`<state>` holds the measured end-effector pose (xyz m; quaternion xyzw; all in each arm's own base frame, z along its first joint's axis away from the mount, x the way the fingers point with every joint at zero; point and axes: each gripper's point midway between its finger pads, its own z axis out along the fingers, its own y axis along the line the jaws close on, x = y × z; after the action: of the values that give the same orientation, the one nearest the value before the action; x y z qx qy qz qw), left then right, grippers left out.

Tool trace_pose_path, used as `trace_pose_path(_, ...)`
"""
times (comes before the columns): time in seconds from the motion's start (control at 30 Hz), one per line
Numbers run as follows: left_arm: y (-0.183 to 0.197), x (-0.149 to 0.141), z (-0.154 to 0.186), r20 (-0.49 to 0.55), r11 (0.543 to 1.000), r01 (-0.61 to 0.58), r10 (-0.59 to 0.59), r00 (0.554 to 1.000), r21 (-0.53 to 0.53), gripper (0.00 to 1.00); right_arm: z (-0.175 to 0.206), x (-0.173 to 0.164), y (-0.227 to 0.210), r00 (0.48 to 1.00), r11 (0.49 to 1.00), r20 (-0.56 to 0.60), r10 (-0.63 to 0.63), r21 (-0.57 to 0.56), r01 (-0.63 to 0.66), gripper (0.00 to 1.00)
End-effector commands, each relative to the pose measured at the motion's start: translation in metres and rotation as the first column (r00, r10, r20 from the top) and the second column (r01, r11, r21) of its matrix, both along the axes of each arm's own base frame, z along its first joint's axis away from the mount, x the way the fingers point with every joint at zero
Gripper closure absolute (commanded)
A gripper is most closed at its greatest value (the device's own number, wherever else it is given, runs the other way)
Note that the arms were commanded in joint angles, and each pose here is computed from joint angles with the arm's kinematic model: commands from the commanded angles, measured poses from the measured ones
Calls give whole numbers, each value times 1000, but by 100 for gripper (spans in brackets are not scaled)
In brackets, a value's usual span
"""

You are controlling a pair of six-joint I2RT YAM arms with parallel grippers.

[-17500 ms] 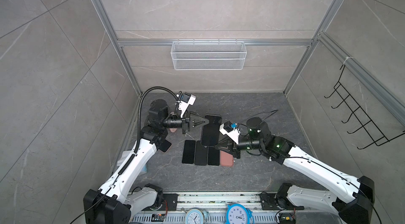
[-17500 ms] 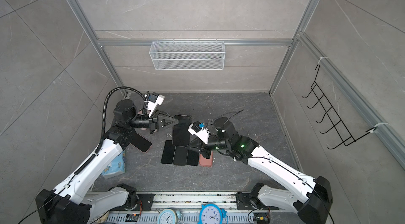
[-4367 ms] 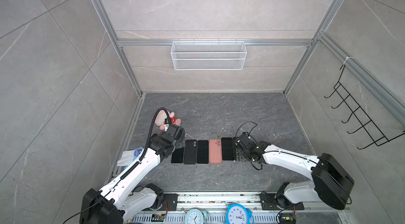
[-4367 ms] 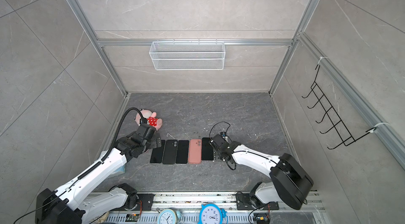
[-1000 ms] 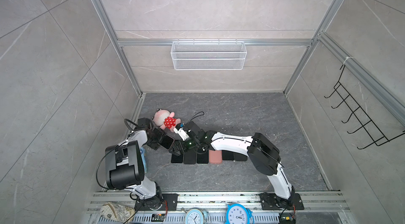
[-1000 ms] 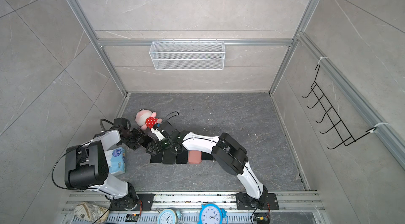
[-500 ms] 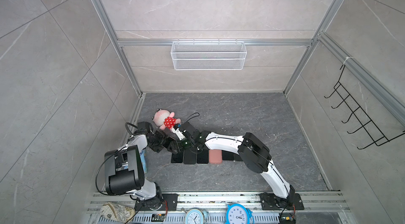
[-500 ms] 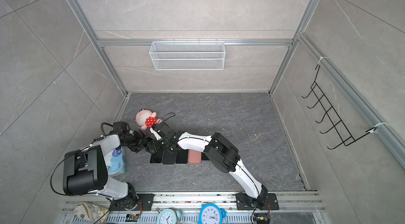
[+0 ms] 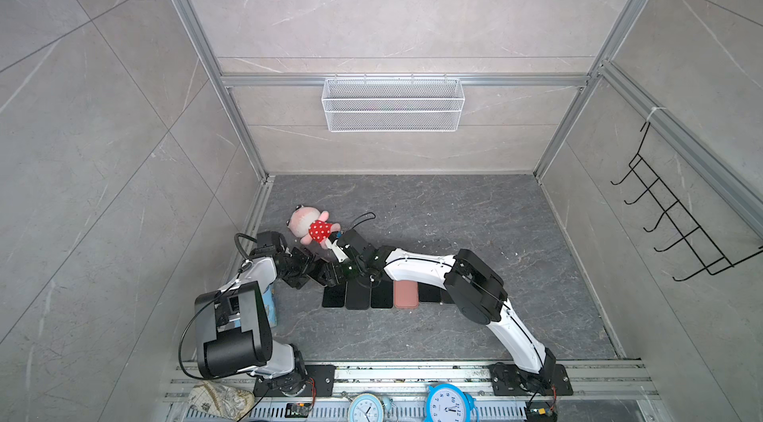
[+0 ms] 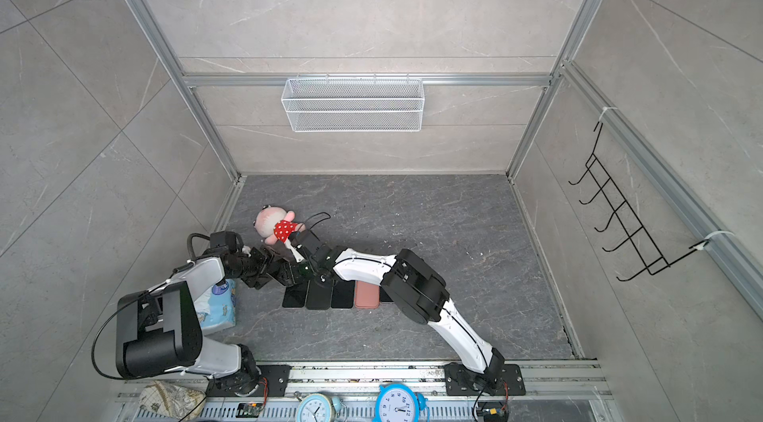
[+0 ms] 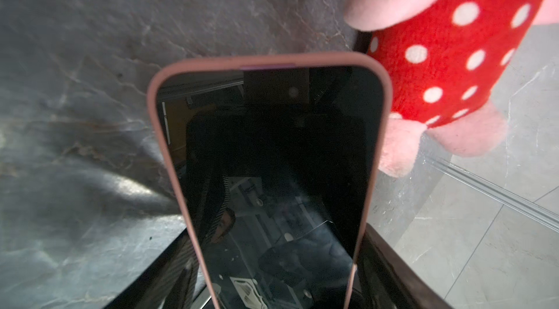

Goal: Take the phone out of the phone case
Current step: Pick up the phone from the middle-left of the table.

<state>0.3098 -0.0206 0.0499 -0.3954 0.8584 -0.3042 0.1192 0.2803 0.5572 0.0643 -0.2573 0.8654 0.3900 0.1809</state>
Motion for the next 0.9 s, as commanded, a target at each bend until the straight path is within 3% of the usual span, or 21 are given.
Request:
trace_pose_path(0.0,-8,4,18,76,998,38,-34,997,-45,60,1,4,10,1000,999,-2,12,34,-12,38)
trace_pose_path(0.17,-14,3,27,117,996,53,-44,992,-72,60,7,4,10,1000,999,1,11,45,-11,48)
trace_pose_path(0.53,-26,3,56,233,990,91,-63,970,-111,59,37,3,-11,999,997,34,-20,71,18,87)
trace_pose_path(0.63,-35,2,73,301,987,125,-88,950,-104,51,56,-1,-24,998,997,61,-25,79,20,96)
trace_pose_path(0.7,-43,3,91,366,984,159,-120,923,-79,41,70,-4,-37,996,997,85,-24,79,17,100)
trace_pose_path(0.8,-58,1,124,469,978,209,-180,865,-10,27,95,-5,-71,990,996,129,-52,74,43,100)
trace_pose_path(0.87,-73,0,149,549,967,246,-241,801,65,21,113,-2,-106,984,993,152,-95,81,83,100)
